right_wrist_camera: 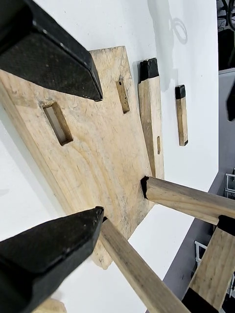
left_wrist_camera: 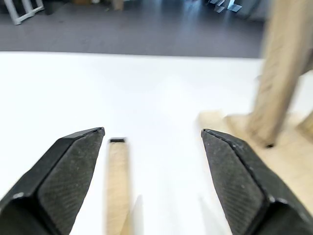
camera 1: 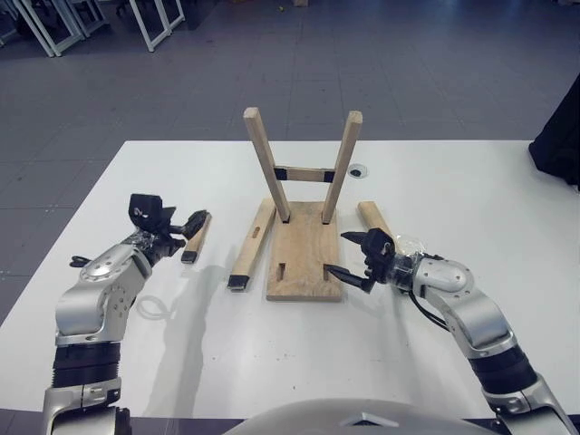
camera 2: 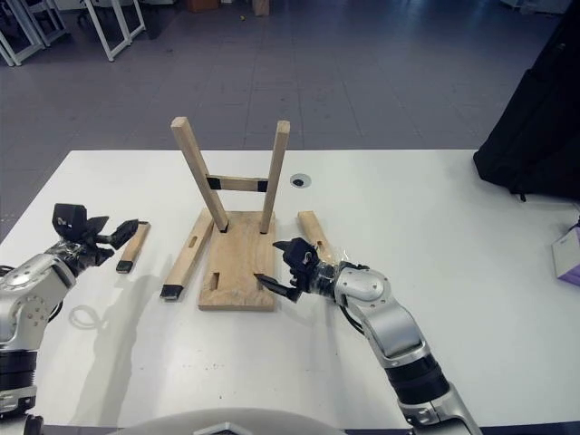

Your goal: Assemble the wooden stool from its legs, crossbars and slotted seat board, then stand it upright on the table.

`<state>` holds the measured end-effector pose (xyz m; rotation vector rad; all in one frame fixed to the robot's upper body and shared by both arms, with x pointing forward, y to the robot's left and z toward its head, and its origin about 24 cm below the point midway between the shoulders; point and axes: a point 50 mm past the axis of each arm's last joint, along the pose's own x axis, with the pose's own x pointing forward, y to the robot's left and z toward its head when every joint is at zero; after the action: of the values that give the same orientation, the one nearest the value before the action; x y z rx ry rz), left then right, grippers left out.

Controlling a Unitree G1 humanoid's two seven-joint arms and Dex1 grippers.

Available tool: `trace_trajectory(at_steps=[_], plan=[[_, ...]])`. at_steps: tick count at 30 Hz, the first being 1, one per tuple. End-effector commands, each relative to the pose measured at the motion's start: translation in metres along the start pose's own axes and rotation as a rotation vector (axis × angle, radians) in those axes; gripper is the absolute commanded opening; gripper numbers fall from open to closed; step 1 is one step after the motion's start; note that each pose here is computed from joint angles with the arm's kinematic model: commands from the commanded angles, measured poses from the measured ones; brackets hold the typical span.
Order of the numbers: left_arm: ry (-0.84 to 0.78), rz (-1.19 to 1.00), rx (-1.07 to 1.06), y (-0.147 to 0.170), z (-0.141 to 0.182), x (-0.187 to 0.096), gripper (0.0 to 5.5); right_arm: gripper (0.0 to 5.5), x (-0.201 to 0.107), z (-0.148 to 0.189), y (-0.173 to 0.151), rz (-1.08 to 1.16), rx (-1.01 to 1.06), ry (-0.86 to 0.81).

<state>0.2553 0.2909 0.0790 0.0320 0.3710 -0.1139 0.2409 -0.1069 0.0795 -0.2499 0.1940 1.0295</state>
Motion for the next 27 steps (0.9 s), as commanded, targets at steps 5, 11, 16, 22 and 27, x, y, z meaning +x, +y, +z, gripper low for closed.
trace_trajectory(at_steps=[5, 11, 16, 22, 27], plan=[[0.287, 0.090, 0.026, 0.005, -0.064, 0.010, 3.67, 3.95, -0.002, 0.007, -0.003, -0.012, 0.033, -0.012], [0.302, 0.062, -0.048, 0.003, -0.075, 0.010, 2.74, 3.95, -0.005, 0.009, -0.004, -0.014, 0.050, -0.020], [0.285, 0.055, -0.088, 0.002, -0.078, 0.008, 1.97, 3.95, -0.009, 0.014, -0.011, -0.042, 0.076, -0.050], [0.178, 0.079, -0.021, 0.000, -0.066, 0.011, 1.32, 3.95, -0.012, 0.017, -0.018, -0.065, 0.101, -0.074], [-0.404, 0.021, 0.112, -0.026, 0.014, 0.004, 1.32, 3.95, -0.013, 0.027, -0.024, -0.083, 0.172, -0.149]])
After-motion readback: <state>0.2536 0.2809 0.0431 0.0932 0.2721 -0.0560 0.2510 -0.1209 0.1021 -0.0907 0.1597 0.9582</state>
